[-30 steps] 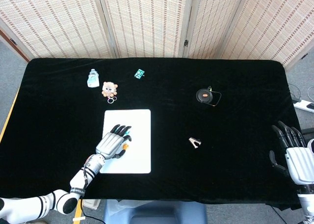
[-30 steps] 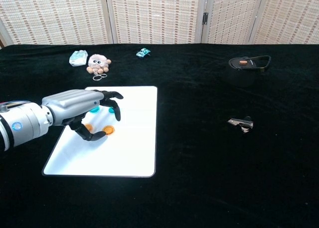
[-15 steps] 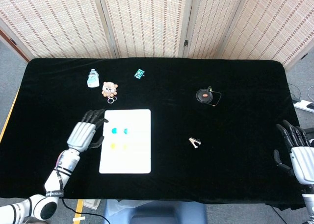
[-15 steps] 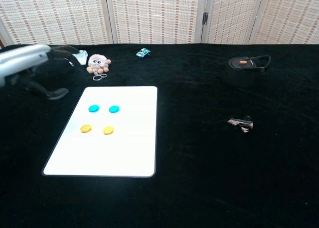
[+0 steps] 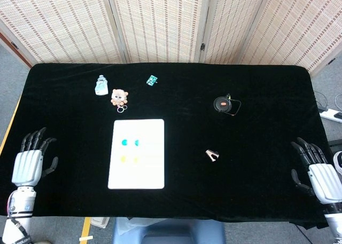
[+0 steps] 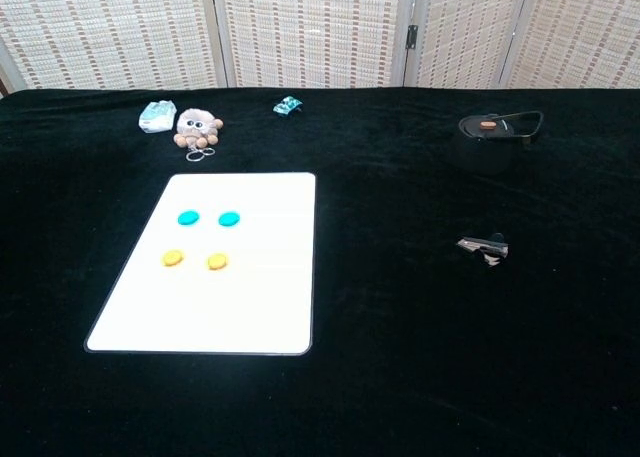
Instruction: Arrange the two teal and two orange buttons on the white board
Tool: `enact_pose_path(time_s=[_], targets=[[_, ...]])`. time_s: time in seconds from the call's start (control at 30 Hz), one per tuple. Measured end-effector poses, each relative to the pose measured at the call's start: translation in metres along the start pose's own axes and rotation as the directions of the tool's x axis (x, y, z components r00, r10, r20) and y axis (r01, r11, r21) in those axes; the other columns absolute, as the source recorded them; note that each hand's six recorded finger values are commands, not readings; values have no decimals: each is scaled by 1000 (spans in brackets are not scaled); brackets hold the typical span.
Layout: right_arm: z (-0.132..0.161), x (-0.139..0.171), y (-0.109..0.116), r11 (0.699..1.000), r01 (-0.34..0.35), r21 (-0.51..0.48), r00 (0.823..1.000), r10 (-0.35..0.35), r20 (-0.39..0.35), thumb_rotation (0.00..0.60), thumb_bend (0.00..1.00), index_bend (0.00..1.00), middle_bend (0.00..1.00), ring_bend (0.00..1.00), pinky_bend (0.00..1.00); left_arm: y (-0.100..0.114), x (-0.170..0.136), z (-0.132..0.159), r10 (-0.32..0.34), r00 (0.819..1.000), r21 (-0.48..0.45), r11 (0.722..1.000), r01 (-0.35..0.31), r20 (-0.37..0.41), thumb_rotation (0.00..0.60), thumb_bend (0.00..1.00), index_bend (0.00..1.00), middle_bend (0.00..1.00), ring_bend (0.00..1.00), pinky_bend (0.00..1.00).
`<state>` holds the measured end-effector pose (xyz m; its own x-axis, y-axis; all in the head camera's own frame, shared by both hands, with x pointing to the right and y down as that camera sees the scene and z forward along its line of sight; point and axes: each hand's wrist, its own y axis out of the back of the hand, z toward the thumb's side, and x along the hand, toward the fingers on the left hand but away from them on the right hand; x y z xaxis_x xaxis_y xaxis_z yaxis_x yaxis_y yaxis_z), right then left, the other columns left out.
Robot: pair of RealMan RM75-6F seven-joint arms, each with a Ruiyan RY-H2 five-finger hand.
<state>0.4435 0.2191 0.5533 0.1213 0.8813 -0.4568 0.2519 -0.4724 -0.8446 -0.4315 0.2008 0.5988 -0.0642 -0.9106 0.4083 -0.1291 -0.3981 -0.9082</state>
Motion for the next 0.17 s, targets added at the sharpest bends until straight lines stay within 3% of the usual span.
enact_pose_path(time_s=[0.17], targets=[[2,2,0,1000,17,9,1000,-17,3,600,577,0,0,13,0,2,-28,-16,9,999,-4,1000,-9,-32,600,451,276,70,0,0]])
